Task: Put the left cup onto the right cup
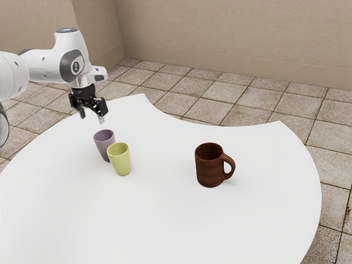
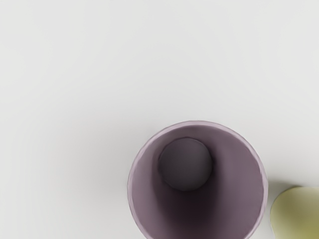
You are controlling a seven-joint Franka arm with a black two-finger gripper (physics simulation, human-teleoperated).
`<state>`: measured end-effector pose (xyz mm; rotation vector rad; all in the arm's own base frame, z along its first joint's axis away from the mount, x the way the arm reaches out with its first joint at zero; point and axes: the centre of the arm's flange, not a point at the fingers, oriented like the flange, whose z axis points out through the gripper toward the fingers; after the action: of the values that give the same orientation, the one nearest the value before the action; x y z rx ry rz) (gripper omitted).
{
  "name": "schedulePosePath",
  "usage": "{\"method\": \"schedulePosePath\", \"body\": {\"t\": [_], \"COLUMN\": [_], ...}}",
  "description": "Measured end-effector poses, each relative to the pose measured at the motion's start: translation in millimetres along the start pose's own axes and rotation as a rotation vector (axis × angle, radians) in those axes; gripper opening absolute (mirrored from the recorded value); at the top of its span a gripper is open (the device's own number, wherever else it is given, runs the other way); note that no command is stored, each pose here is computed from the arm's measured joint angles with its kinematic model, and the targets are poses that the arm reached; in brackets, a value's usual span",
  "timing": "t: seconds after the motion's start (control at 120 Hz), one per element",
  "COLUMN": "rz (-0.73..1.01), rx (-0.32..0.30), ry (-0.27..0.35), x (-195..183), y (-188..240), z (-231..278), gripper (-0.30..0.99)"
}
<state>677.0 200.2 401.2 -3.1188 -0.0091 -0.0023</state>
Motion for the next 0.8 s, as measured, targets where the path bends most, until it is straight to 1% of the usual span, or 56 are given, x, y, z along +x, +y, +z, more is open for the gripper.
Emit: {"method": "schedulePosePath", "body": {"t": [0.333, 0.433, 0.8], "rz": [0.087, 0.103, 0.146], "rx": [-0.013, -0.019, -0.029], "ry": [-0.037, -0.053, -0.074], "x": [18.3, 18.9, 22.6], "y": [-3.7, -7.5, -14.2], "z": [31.7, 45.4, 76.7], "gripper": [0.67, 0.67, 0.67]}}
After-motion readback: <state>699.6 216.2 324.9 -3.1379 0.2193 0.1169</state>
